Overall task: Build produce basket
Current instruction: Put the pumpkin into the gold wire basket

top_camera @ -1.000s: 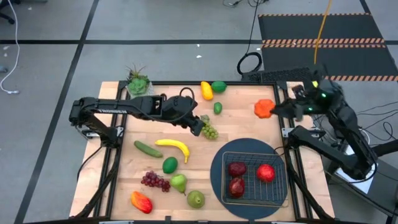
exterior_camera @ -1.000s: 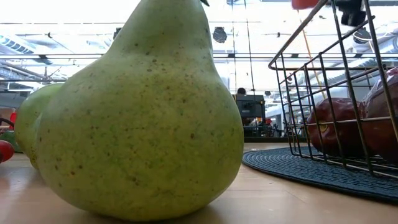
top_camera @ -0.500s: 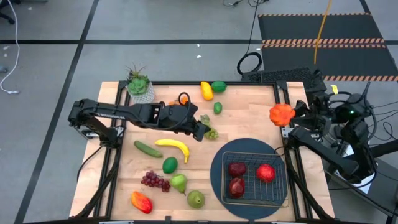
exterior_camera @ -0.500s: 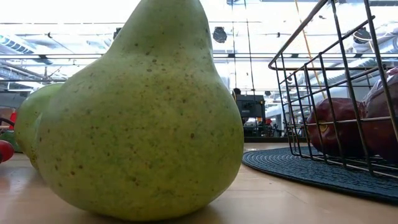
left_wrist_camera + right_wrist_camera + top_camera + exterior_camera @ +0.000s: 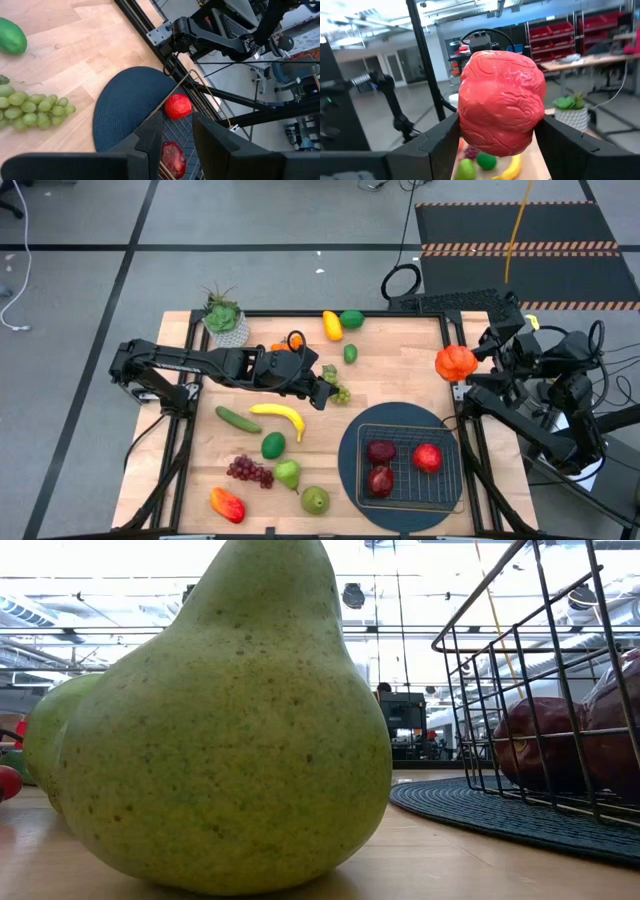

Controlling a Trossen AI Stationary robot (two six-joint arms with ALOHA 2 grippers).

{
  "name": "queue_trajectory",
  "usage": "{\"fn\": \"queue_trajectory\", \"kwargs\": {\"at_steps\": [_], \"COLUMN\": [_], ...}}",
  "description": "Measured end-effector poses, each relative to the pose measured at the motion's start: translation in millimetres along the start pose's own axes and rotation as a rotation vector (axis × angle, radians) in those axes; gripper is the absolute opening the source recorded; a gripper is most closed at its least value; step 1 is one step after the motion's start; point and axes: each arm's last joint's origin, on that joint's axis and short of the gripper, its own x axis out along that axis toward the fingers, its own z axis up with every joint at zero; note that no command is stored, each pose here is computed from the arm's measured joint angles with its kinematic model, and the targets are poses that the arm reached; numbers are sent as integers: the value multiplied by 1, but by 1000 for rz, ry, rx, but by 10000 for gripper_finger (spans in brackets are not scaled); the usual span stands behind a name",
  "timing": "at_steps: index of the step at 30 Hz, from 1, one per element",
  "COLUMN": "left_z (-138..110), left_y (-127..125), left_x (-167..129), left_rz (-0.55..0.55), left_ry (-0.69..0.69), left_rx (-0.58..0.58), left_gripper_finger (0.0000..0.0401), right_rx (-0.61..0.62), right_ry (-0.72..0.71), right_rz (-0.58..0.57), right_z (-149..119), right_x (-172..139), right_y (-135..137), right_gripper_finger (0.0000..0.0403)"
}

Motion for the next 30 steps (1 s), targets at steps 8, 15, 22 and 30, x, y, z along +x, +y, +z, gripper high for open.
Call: {"fn": "queue_trajectory", "kwargs": {"at_steps": [8,15,22,30], "left_z": [0,0,0,0], "left_y": [0,1,2,2], "left_x": [0,0,0,0], "left_rz": [13,23,29,30], "left_ry": [-16,-14,-12,-13], "left_rx": [5,23,50,62], "left_gripper_finger": [106,106,106,106], "right_rx": [-166,-85,145,432], "right_ry": [-1,-8,-11,-15], "right_rz": [-5,-31,-30,-29], "right_z": [0,0,0,0], "right_x": [0,0,0,0], "right_y": [0,-1,-1,-1], "right_gripper_finger": [235,235,235,235]}}
